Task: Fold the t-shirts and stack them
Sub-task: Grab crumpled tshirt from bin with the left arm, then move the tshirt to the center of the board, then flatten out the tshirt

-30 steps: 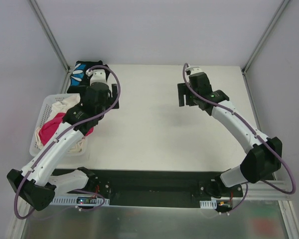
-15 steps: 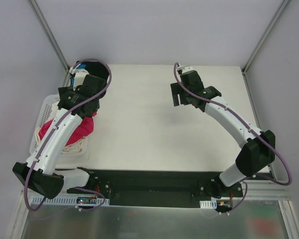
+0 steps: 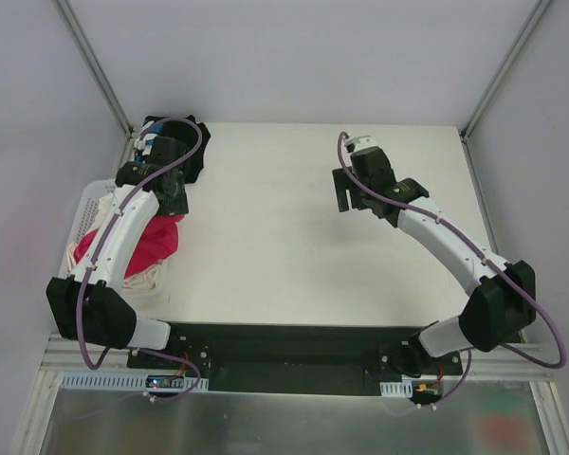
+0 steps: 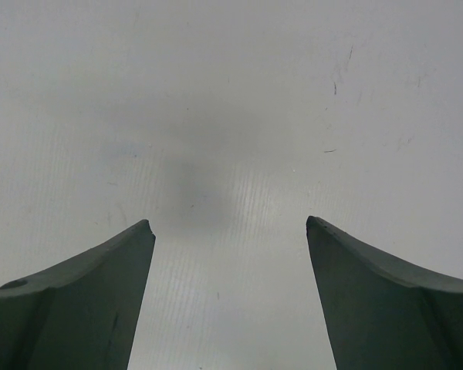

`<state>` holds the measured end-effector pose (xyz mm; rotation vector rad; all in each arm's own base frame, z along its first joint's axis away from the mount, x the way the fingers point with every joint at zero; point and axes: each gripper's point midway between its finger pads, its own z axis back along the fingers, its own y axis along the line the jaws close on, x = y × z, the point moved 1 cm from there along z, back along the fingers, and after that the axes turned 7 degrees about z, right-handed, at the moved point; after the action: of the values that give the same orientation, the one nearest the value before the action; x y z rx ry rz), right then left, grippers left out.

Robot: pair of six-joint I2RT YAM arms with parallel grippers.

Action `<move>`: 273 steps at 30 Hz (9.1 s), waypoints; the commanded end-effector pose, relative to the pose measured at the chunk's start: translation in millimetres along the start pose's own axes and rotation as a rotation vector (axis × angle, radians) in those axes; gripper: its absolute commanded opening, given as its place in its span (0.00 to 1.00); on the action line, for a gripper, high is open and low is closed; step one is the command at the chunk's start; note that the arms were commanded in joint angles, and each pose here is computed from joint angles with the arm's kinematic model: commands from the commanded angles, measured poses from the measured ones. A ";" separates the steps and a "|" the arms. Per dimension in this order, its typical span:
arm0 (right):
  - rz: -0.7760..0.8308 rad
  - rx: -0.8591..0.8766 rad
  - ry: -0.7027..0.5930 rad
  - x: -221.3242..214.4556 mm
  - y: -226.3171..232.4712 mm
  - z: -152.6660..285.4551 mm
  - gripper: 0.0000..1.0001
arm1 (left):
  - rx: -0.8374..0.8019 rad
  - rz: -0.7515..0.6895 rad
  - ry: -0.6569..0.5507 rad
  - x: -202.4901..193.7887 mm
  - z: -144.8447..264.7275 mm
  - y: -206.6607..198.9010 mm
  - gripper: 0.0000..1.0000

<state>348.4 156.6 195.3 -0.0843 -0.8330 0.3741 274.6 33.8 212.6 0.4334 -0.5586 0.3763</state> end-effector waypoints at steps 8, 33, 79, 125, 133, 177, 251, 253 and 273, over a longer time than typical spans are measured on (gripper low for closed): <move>-0.079 -0.002 -0.079 10.3 -20.2 12.3 0.83 | -0.082 0.190 0.019 17.8 -14.2 -13.8 0.99; -0.202 -0.024 -0.078 -8.9 -56.7 19.5 0.83 | 0.175 0.520 -0.037 9.4 -43.9 26.6 0.99; -0.321 0.073 -0.002 -31.1 -48.2 -9.6 0.81 | -0.211 0.618 -0.115 56.1 -6.7 -31.8 0.00; -0.322 0.168 0.011 -29.9 -12.0 3.2 0.79 | -1.228 -0.596 -0.173 -23.6 236.6 -281.8 0.00; -0.312 0.137 -0.010 -28.1 -19.8 14.0 0.79 | -1.257 -0.656 -0.097 -42.5 224.5 -299.2 0.51; -0.095 0.260 0.106 -22.8 83.2 -46.5 0.76 | -0.458 0.043 -0.105 -41.8 50.8 -188.6 0.99; -0.303 0.056 0.117 -35.7 -34.2 -54.2 0.01 | -0.436 0.210 -0.107 -59.1 22.2 -168.0 0.99; -0.327 0.021 0.116 -38.4 -49.8 -53.8 0.01 | -0.429 0.206 -0.119 -58.8 21.7 -164.1 0.99; -0.420 0.069 0.068 -39.2 -63.1 -30.2 0.31 | -0.443 -0.113 -0.121 -42.0 4.3 -215.8 0.98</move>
<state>369.2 82.9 132.4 0.1040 -0.6725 0.0055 312.4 -145.2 121.7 0.0657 -0.6946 0.2068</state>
